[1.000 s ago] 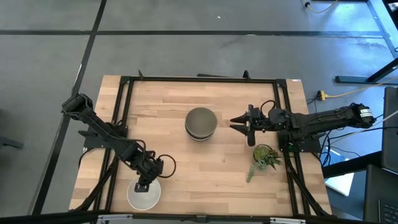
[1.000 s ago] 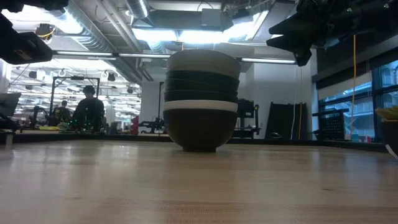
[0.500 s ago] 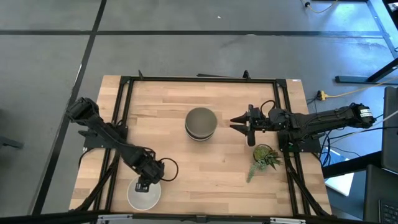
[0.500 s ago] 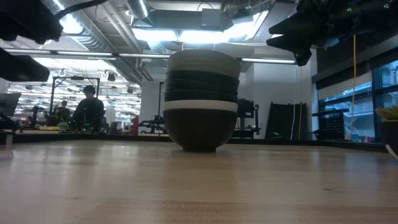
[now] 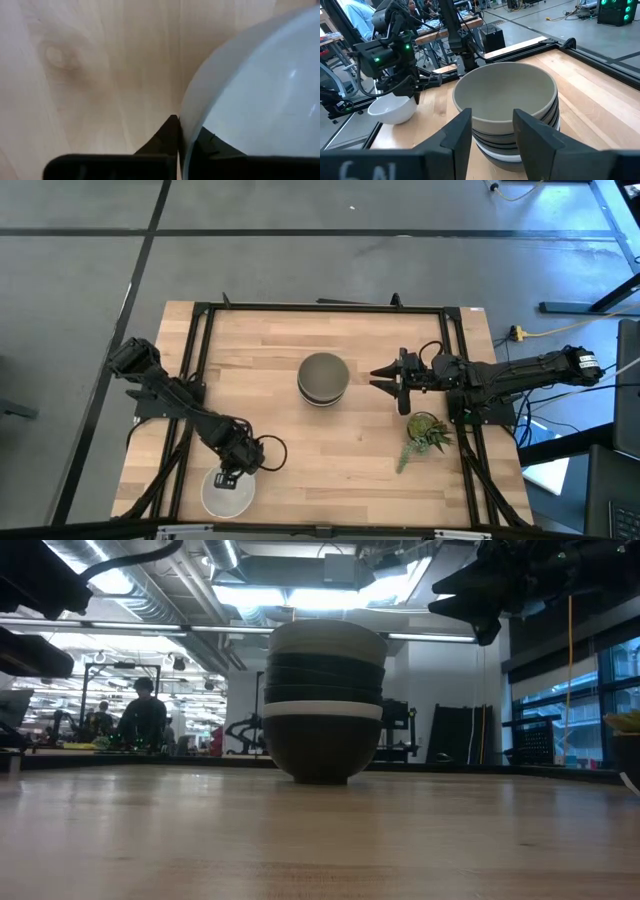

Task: Nest bowls inside each other
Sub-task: Stack the white bowl on the gray bowl

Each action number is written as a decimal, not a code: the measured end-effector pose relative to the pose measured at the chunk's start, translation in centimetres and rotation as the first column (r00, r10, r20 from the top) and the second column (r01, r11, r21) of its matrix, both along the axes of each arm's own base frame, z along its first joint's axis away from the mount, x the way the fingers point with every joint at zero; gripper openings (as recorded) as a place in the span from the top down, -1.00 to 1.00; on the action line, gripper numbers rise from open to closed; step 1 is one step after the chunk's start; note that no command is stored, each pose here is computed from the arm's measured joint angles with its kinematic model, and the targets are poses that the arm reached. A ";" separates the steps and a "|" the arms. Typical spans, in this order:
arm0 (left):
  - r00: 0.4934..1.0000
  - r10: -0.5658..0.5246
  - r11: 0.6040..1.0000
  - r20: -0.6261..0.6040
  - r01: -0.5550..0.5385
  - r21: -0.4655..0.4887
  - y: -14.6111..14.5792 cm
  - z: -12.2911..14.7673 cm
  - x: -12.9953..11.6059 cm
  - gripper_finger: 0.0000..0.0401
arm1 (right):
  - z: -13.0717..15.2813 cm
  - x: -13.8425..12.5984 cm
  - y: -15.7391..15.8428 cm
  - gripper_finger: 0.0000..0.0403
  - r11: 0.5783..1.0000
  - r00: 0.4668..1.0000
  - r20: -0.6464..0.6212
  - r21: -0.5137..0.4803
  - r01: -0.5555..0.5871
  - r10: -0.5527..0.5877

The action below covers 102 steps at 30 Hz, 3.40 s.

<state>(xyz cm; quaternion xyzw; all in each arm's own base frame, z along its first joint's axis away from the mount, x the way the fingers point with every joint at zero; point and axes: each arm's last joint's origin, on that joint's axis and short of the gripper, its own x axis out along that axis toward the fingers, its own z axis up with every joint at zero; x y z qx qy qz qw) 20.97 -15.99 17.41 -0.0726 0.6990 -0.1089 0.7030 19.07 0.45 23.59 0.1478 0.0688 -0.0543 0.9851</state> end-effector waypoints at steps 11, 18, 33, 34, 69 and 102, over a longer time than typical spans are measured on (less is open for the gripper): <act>0.998 -0.015 1.000 0.066 0.014 0.017 2.7 0.5 1.6 0.99 | 0.0 0.0 0.0 0.28 1.000 1.000 0.000 0.002 0.000 0.000; 0.979 0.037 0.999 0.198 -0.033 -0.023 7.0 3.9 1.9 0.99 | 0.0 0.0 0.0 0.28 1.000 1.000 0.000 -0.002 -0.001 0.001; 0.726 0.145 0.980 0.672 -0.199 0.003 16.9 17.5 4.2 1.00 | 0.0 0.0 0.0 0.28 1.000 1.000 -0.001 -0.005 -0.001 0.001; 0.733 0.155 0.972 0.662 -0.232 0.028 17.6 17.9 4.4 1.00 | 0.0 0.0 0.0 0.28 1.000 1.000 0.000 -0.005 -0.001 0.001; 0.881 0.425 0.905 0.208 -0.417 -0.082 29.9 13.0 15.4 1.00 | -0.4 -0.1 0.2 0.28 0.998 0.997 -0.044 -0.023 -0.059 0.058; 0.913 0.382 0.920 0.143 -0.390 0.033 30.2 10.8 16.1 0.67 | -0.6 -0.1 0.2 0.28 0.998 0.997 -0.058 -0.018 -0.058 0.057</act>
